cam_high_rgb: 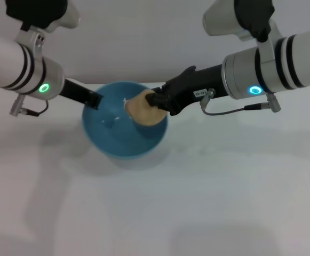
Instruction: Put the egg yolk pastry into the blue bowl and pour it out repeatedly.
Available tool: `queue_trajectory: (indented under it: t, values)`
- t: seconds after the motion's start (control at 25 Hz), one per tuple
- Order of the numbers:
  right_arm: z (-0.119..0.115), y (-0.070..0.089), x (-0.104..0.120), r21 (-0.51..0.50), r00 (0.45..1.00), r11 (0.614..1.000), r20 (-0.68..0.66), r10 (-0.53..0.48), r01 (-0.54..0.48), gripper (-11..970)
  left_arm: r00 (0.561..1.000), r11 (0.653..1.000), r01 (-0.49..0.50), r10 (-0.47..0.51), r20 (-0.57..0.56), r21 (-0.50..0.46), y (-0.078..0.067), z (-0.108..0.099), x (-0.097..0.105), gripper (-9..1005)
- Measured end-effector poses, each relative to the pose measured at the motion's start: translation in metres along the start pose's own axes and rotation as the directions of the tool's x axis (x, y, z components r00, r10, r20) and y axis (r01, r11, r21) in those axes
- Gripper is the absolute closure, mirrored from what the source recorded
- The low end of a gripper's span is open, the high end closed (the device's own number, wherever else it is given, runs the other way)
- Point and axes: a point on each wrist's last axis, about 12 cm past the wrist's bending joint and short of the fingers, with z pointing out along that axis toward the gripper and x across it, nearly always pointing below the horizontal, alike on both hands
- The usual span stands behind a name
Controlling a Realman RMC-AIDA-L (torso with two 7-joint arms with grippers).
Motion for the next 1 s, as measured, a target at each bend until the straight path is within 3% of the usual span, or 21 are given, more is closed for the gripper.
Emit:
queue_trajectory:
  t: [0.28,0.44,0.6,0.8,1.0]
  values:
    - [-0.003,-0.004,0.002,0.025,0.999,0.999,0.025,-0.035,0.034,932,0.998,0.999,-0.048,0.047,0.028,0.022,-0.012,-0.004,-0.009,977]
    - [-0.018,-0.017,0.004,0.077,0.998,0.997,0.068,0.011,-0.016,721,0.995,0.995,-0.094,0.093,0.043,0.018,-0.02,-0.001,-0.012,977]
    - [-0.045,-0.043,0.02,0.173,0.983,0.976,0.149,0.11,-0.136,569,0.987,0.989,-0.149,0.148,0.059,0.004,-0.029,0.003,-0.013,976]
    - [-0.092,-0.078,0.07,0.296,0.92,0.884,0.266,0.287,-0.361,423,0.968,0.973,-0.231,0.231,0.101,-0.012,-0.048,0.009,-0.017,977]
    - [-0.12,-0.084,0.128,0.35,0.857,0.788,0.305,0.416,-0.507,400,0.926,0.947,-0.312,0.322,0.196,-0.081,-0.065,0.016,-0.022,976]
